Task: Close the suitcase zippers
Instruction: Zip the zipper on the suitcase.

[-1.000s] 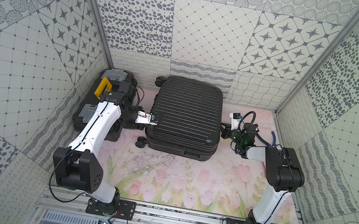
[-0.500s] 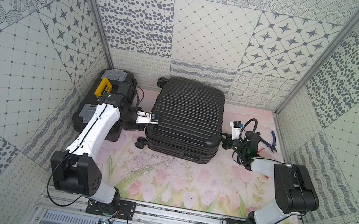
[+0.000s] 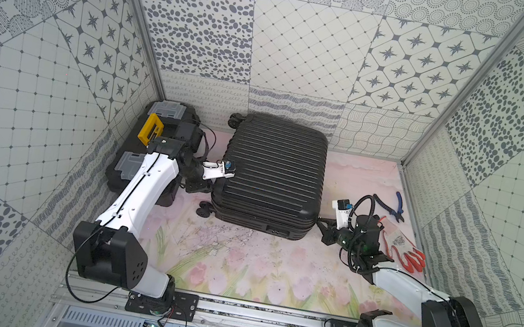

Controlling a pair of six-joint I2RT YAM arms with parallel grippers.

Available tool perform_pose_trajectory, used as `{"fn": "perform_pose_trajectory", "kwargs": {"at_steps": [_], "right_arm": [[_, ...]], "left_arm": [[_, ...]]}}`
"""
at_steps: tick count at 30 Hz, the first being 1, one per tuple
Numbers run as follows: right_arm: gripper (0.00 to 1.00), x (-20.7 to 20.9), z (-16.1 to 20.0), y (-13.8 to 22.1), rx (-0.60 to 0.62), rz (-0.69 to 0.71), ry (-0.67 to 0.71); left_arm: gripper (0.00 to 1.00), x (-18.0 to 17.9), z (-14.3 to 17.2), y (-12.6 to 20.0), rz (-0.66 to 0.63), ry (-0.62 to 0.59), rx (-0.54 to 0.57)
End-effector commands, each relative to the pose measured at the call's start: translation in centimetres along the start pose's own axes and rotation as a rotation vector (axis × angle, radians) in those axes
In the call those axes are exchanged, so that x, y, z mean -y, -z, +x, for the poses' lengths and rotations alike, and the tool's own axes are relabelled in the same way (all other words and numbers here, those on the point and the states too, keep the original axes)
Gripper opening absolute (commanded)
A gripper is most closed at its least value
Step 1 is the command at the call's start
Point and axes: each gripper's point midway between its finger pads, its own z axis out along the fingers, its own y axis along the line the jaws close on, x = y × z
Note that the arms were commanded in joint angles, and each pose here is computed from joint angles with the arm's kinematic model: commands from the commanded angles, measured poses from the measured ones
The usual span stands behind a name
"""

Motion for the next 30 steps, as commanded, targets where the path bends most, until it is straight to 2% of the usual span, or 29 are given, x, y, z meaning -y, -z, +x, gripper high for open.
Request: {"fn": "perform_pose_trajectory", "kwargs": {"at_steps": [1, 9, 16, 22, 24, 30], "right_arm": [[0.00, -2.6, 3.0, 0.9, -0.079, -0.066, -0.022], [0.00, -7.6, 4.7, 2.5, -0.097, -0.164, 0.067], [0.00, -13.7, 4.6, 1.1, -0.153, -0.295, 0.235], [0.00, -17.6, 3.2, -0.1, -0.130, -0.370, 0.334], [0.00, -18.4, 3.4, -0.3, -0.136, -0.376, 0.383], [0.00, -19.4, 3.4, 0.3, -0.119, -0.410, 0.377]], "left_arm": [[0.02, -3.2, -2.7, 0.9, -0.138, 0.256, 0.095], [0.02, -1.3, -3.5, 0.3, -0.082, 0.271, 0.124], [0.05, 1.3, -3.5, -0.2, -0.006, 0.264, 0.131], [0.08, 3.9, -3.0, -0.3, 0.048, 0.270, 0.134], [0.09, 4.9, -2.4, -0.5, 0.067, 0.266, 0.122], [0.12, 6.7, -1.3, -0.4, 0.106, 0.262, 0.085]]}}
